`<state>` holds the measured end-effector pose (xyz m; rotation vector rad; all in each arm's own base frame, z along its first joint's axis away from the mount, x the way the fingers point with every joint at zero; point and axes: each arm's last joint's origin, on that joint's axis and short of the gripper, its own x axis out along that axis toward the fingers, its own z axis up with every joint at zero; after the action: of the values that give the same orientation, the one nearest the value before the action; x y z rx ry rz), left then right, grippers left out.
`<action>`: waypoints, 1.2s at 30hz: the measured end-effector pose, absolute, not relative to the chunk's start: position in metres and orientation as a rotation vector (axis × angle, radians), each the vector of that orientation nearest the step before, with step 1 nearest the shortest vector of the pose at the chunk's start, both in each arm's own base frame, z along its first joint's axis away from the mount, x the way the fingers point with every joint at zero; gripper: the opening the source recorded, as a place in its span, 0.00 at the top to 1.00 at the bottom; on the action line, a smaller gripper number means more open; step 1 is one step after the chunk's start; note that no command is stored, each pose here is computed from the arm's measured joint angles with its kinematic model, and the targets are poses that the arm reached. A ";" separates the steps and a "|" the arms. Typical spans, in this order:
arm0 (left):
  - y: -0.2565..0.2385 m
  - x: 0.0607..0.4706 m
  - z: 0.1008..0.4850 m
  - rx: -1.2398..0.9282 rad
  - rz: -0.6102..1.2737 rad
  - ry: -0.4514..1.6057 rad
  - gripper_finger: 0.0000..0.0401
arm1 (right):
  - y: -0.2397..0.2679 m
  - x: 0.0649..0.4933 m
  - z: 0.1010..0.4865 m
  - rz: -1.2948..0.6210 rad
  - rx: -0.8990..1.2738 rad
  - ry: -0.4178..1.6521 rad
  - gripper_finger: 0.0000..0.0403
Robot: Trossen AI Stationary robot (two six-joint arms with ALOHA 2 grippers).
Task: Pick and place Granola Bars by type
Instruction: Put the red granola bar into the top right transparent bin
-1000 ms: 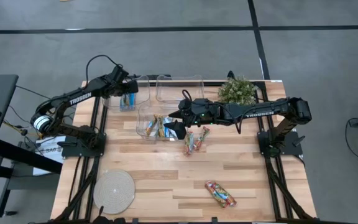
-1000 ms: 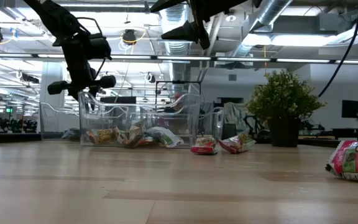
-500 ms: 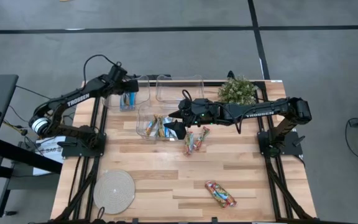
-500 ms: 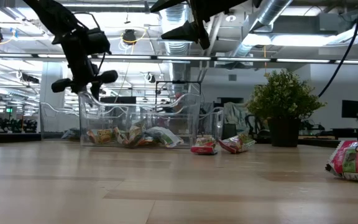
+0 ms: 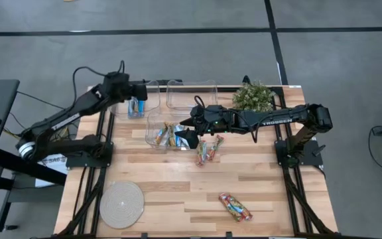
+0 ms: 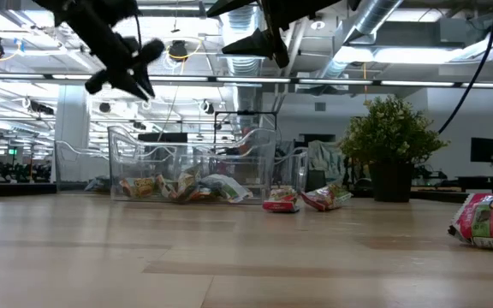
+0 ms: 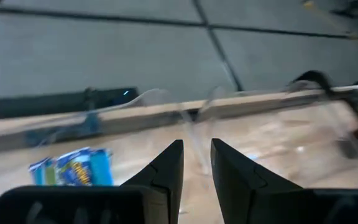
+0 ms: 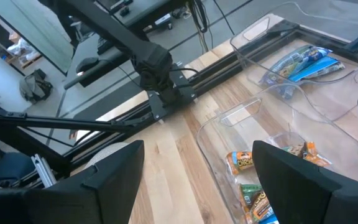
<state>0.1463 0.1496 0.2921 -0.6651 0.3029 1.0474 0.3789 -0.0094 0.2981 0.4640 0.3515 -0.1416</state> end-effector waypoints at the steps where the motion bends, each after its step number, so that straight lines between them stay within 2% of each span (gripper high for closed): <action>1: 0.144 0.146 0.296 -0.646 1.026 0.290 0.82 | -0.009 0.379 0.298 -0.142 0.464 0.351 0.27; 13: 0.076 0.127 0.339 -0.411 0.789 0.122 0.82 | -0.009 0.379 0.298 -0.136 0.465 0.353 0.27; 22: 0.041 0.110 0.353 -0.238 0.596 0.068 0.82 | -0.009 0.379 0.298 -0.136 0.465 0.353 0.27; 26: 0.030 0.109 0.341 -0.213 0.503 0.035 0.82 | -0.009 0.379 0.298 -0.136 0.465 0.353 0.27; 36: 0.012 0.112 0.283 -0.219 0.198 -0.137 0.82 | -0.009 0.378 0.295 -0.141 0.464 0.390 0.27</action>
<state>0.1118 0.0121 0.2828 -0.2193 -0.1372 0.1980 0.3775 -0.0090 0.2948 0.4644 0.3899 -0.1413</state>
